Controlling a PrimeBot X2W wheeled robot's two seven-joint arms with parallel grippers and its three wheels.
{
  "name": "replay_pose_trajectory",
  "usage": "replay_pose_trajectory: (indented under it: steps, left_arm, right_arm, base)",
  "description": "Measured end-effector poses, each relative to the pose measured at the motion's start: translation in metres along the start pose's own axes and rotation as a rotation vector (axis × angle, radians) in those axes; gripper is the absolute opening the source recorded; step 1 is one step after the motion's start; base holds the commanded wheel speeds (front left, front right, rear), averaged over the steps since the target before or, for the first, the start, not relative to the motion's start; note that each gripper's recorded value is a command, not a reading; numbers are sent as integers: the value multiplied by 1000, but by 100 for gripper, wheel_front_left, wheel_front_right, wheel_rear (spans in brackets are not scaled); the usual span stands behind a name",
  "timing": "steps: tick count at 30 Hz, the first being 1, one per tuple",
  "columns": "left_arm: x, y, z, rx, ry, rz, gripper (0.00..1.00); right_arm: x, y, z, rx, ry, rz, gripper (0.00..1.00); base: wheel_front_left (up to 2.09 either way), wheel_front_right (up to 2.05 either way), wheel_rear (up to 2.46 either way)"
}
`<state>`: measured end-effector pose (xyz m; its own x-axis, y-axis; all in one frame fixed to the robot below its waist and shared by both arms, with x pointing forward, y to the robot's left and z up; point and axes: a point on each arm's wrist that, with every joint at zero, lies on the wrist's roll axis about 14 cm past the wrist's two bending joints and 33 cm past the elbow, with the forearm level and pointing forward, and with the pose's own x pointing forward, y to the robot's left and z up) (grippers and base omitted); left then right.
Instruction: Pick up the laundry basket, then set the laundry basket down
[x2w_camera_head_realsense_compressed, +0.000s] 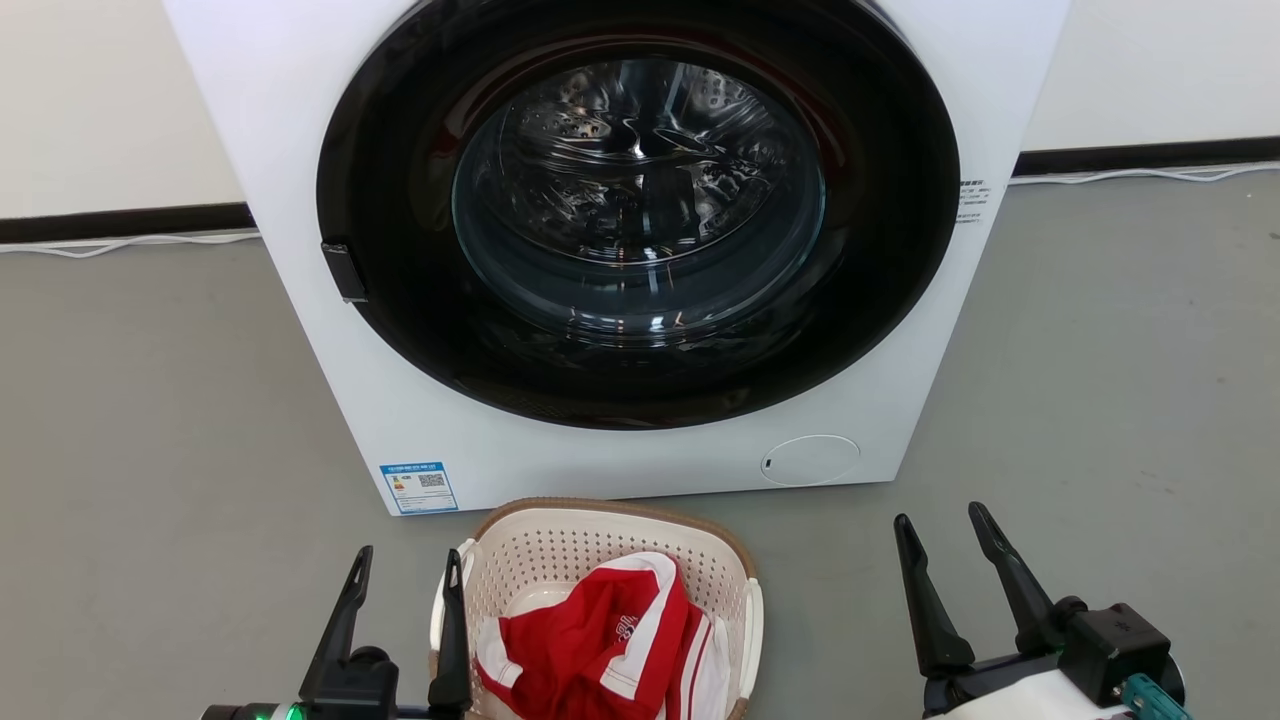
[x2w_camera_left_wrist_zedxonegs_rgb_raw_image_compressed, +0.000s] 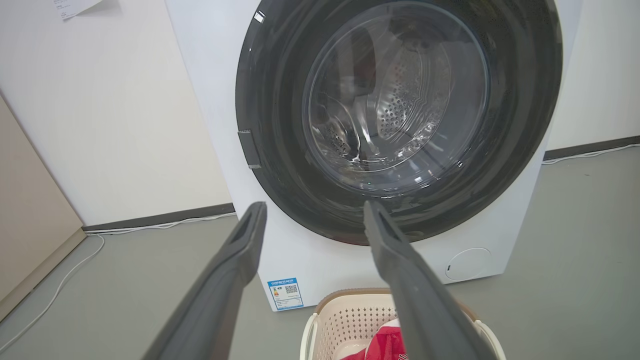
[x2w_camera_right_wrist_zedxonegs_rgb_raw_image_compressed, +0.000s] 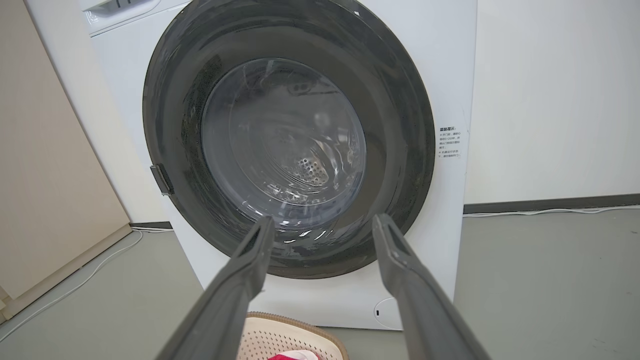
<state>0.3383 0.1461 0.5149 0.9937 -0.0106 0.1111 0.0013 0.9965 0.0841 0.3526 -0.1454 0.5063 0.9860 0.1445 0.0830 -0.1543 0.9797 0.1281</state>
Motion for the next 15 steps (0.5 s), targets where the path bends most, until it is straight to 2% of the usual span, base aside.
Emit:
replay_pose_trajectory:
  steps: [15]
  left_arm:
    - [4,0,-11,-22,37,-4,100]
  right_arm:
    - [3,-4,-11,5,34,-9,100]
  base:
    - [0,0,0]
